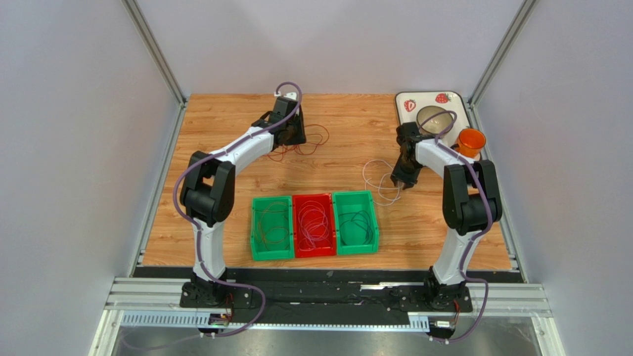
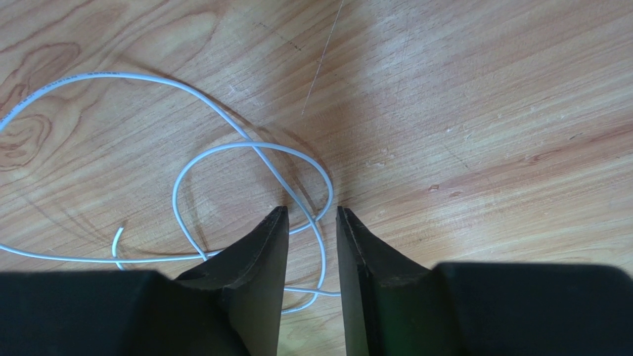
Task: Untangle the cables
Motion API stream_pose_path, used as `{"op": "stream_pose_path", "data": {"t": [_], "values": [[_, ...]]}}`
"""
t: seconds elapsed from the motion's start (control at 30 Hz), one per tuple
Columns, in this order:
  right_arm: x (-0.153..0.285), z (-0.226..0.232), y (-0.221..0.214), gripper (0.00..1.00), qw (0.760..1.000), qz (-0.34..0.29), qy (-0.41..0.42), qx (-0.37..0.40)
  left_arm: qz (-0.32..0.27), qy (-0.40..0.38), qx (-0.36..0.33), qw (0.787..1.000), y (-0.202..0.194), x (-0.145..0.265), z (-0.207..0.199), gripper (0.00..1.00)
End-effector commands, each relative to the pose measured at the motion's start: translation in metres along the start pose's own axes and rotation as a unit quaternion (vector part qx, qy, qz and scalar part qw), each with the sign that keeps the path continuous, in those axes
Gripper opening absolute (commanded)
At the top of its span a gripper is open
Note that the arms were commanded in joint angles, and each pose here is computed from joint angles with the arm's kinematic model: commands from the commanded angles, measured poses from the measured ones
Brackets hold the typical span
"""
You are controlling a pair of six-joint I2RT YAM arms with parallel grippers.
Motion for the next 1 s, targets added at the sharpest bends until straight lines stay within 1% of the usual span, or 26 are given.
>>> {"op": "stream_pose_path", "data": {"t": [0.0,0.2,0.3,0.47,0.57,0.63,0.83,0.97], "values": [[-0.001,0.003,0.002,0.29,1.0,-0.001,0.008,-0.002,-0.014,-0.005,0.01,1.0,0.012,0.003,0.001,0.37],[-0.004,0.003,0.001,0.22,1.0,0.005,0.008,-0.001,-0.014,-0.005,0.012,1.0,0.011,0.003,0.001,0.37],[-0.007,0.006,0.0,0.16,1.0,0.012,0.01,0.004,-0.014,-0.005,0.012,1.0,0.011,0.003,0.001,0.37],[-0.009,0.009,-0.001,0.13,1.0,0.023,0.011,0.011,-0.014,-0.004,0.013,1.0,0.011,0.003,0.002,0.37],[-0.009,0.007,-0.001,0.07,1.0,0.022,0.01,0.01,-0.014,-0.004,0.014,1.0,0.011,0.003,0.002,0.37],[-0.007,0.008,-0.001,0.0,1.0,0.021,0.013,0.01,-0.012,-0.003,0.014,1.0,0.01,0.002,0.003,0.37],[-0.002,0.01,0.001,0.0,0.999,0.014,0.03,0.012,-0.012,-0.002,0.012,1.0,0.009,0.002,0.003,0.37],[0.018,0.014,0.008,0.0,0.999,-0.007,0.051,0.011,-0.012,-0.001,0.013,1.0,0.01,0.003,0.004,0.37]]}}
Point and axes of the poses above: each gripper's point midway between its finger pads, its own x axis back along the fingers, its own z axis along the line the jaws close on, y = z × x, the point moved 3 cm from there along x, back along the fingers, and after that the axes turned 12 degrees about -x, right-handed, at the moved point
